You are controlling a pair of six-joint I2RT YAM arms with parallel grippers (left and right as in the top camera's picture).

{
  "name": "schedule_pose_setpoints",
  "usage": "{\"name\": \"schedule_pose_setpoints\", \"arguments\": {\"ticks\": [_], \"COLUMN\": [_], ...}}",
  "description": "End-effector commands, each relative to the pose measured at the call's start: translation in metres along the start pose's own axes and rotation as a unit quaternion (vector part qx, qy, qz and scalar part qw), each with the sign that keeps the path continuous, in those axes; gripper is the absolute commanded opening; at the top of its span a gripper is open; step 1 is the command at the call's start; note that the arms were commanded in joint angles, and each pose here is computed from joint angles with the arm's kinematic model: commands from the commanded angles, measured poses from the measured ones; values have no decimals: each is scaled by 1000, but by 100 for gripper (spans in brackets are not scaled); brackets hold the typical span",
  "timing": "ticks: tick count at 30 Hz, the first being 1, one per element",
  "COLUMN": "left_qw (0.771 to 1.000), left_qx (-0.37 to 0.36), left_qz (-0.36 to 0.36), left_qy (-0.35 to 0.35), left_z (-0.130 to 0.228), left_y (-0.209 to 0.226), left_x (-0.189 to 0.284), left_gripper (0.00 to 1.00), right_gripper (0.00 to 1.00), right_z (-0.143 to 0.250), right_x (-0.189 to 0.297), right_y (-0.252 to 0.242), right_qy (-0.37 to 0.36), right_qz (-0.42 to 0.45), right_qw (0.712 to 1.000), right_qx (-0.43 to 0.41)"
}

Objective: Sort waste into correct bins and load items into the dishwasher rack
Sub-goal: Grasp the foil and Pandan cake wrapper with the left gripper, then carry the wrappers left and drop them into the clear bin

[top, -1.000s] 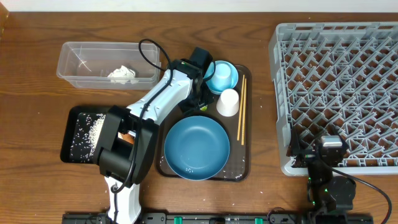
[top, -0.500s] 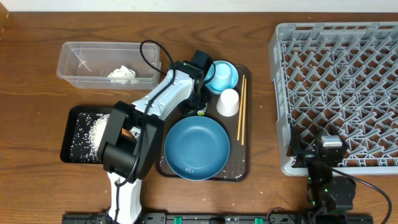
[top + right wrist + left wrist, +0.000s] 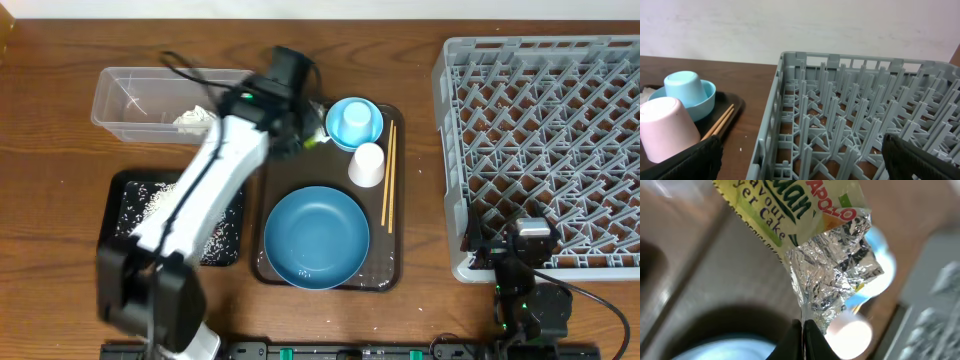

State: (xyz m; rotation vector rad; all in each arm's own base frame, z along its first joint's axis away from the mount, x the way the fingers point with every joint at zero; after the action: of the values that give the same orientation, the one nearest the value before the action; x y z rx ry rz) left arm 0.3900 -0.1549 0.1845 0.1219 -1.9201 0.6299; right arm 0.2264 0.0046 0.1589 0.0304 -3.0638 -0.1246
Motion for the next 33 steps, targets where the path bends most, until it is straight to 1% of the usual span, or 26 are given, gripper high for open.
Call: {"name": "schedule_pose_setpoints", "arguments": {"ticks": [1,5,9,12,14,15,16,19,21,23,25,27,29,33], "left_qw": [996,991,980,973,970,968,967,965,965,976,990,996,997,995], "left_qx": [16,42,68,89,102,108,111,122,123,98,55,19,-7,-65], "left_qz": [-33,-50,-101,-127,-135,-138,-141,-148,-148,-121,-57,9,53,71], "left_qy": [-80,-118,-157,-173,-177,-178,-179,-179,-177,-153,-112,-82,-61,-39], "left_z": [-37,-63,-89,-105,-114,-117,-119,-123,-123,-118,-107,-96,-84,-57], "left_y": [17,35,66,88,100,106,109,120,121,111,87,60,38,7], "left_x": [16,17,11,5,2,1,1,3,4,3,3,7,12,7], "left_gripper": [6,6,6,7,17,27,32,56,62,62,61,61,62,65], "right_gripper": [99,99,99,99,99,99,99,99,99,99,99,99,99,99], "right_z": [1,1,1,1,1,1,1,1,1,1,1,1,1,1], "right_x": [0,0,0,0,0,0,0,0,0,0,0,0,0,0], "right_y": [-1,-1,-1,-1,-1,-1,-1,-1,-1,-1,-1,-1,-1,-1], "right_qy": [1,1,1,1,1,1,1,1,1,1,1,1,1,1], "right_qz": [2,2,2,2,2,2,2,2,2,2,2,2,2,2], "right_qw": [1000,1000,1000,1000,1000,1000,1000,1000,1000,1000,1000,1000,1000,1000], "right_qx": [-1,-1,-1,-1,-1,-1,-1,-1,-1,-1,-1,-1,-1,-1]}}
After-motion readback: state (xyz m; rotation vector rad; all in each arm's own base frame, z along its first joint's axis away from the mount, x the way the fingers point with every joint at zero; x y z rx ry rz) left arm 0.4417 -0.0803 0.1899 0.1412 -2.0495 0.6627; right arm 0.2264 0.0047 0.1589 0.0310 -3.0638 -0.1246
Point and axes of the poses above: each gripper's point midway between its finger pads, its own x axis back along the fingers, its own y axis along the line the jaws close on, z = x × y, the point moved 2 cm from there along x, back along the fingers, and after that the axes turned 7 degrees about -x, right-handed, at the moved point
